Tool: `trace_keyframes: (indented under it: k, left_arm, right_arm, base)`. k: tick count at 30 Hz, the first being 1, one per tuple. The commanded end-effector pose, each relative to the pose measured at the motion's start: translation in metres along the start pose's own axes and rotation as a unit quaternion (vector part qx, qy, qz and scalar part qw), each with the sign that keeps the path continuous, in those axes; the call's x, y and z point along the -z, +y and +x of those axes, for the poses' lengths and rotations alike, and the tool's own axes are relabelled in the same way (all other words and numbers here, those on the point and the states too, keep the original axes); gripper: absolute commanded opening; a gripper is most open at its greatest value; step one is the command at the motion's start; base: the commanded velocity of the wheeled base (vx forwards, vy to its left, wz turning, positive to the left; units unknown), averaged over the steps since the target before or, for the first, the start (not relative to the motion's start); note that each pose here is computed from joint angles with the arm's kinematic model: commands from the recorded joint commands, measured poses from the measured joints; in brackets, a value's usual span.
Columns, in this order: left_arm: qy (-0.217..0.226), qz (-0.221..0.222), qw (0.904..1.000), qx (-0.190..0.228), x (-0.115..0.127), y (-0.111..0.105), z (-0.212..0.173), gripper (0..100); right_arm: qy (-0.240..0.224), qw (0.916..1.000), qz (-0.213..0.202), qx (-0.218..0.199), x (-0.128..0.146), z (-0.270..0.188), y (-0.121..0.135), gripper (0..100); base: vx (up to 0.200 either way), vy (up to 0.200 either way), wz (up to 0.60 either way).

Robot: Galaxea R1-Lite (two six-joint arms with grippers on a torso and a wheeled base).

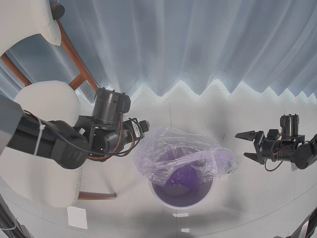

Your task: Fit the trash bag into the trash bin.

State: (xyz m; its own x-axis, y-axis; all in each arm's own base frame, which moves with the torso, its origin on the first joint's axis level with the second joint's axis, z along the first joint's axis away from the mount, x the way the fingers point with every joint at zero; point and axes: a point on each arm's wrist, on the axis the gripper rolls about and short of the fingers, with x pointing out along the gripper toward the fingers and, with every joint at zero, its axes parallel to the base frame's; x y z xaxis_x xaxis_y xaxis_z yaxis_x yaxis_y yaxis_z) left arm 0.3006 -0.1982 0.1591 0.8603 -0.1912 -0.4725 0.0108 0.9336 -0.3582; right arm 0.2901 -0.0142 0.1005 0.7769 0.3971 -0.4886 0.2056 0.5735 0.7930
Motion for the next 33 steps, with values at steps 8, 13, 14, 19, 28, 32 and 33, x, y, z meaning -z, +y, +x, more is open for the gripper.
trace_keyframes:
  k: [8, 13, 14, 19, 28, 32, 33]
  left_arm:
    - [0.045, -0.168, 0.9773, 0.121, 0.021, -0.004, -0.114, 100]
    - [0.065, -0.265, 0.9409, 0.201, 0.009, -0.016, -0.145, 100]
    - [0.060, -0.302, 0.9245, 0.225, -0.002, -0.022, -0.154, 100]
    - [0.122, -0.322, 0.9073, 0.241, 0.016, 0.005, -0.173, 100]
    - [0.199, -0.343, 0.8498, 0.347, 0.027, 0.050, -0.202, 100]
    - [0.212, -0.347, 0.8519, 0.330, 0.022, 0.060, -0.181, 100]
    - [0.212, -0.347, 0.8519, 0.330, 0.022, 0.060, -0.181, 100]
  right_arm:
    - [-0.019, 0.9996, 0.012, -0.015, 0.044, -0.053, 0.018, 100]
    - [-0.019, 0.9994, -0.002, -0.029, 0.058, -0.068, 0.023, 100]
    - [-0.020, 0.9994, -0.005, -0.028, 0.063, -0.075, 0.025, 100]
    - [-0.016, 0.9997, 0.000, -0.016, 0.071, -0.096, 0.028, 100]
    - [-0.008, 0.9999, -0.002, -0.010, 0.077, -0.105, 0.028, 100]
    - [-0.004, 0.9998, -0.009, -0.017, 0.076, -0.102, 0.035, 100]
    - [-0.004, 0.9998, -0.009, -0.017, 0.076, -0.102, 0.035, 100]
  base:
    - [0.000, 0.000, 0.00]
    - [0.000, 0.000, 0.00]
    - [0.000, 0.000, 0.00]
    - [0.000, 0.000, 0.00]
    - [0.000, 0.000, 0.00]
    - [0.000, 0.000, 0.00]
    - [0.000, 0.000, 0.00]
